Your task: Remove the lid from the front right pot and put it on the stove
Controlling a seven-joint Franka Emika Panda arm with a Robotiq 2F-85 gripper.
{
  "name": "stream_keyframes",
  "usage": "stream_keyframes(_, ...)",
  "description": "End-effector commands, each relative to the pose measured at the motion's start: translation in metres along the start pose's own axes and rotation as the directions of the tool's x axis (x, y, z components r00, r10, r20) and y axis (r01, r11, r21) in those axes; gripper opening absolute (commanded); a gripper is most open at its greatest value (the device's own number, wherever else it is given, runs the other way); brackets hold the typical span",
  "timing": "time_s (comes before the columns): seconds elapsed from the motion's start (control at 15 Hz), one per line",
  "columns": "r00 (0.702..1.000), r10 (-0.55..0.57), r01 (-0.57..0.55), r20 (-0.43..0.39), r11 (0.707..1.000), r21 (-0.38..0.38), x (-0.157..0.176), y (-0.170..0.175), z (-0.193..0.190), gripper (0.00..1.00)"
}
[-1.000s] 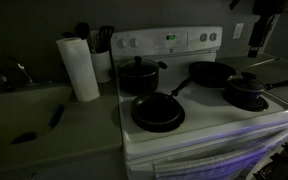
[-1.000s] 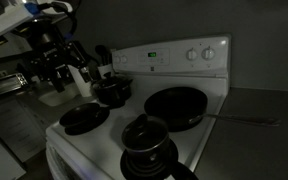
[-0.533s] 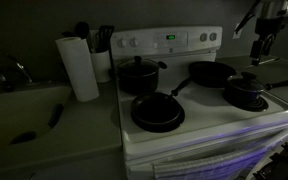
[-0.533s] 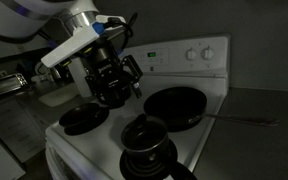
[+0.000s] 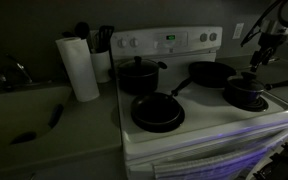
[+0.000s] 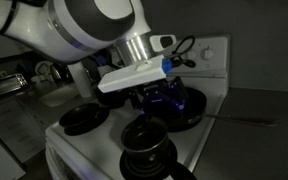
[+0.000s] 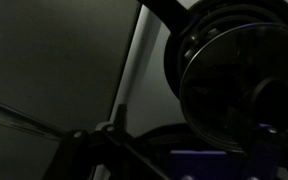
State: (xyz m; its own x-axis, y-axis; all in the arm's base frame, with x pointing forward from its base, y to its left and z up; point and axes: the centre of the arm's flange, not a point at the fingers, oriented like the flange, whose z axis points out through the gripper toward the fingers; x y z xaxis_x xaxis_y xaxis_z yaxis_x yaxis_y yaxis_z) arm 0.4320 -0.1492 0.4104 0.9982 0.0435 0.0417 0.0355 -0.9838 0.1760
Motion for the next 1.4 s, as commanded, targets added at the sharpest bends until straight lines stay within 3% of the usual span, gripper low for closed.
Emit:
stream_keyframes(0.0, 0.997, -0.006, 0.011, -0.077, 0.998, 0.064, 0.003, 0.014, 0.014, 1.00)
stream_keyframes(0.33, 0.993, -0.007, 0.010, -0.119, 1.000, 0.023, 0.006, 0.037, 0.004, 1.00)
stream_keyframes(0.73, 0.983, -0.069, 0.080, -0.172, 0.995, 0.060, 0.013, 0.044, -0.008, 1.00)
stream_keyframes(1.0, 0.969, -0.149, 0.170, -0.198, 0.981, 0.094, 0.020, 0.034, -0.017, 1.00)
stream_keyframes(1.33, 0.961, -0.216, 0.238, -0.173, 0.964, 0.119, 0.026, -0.003, -0.030, 1.00)
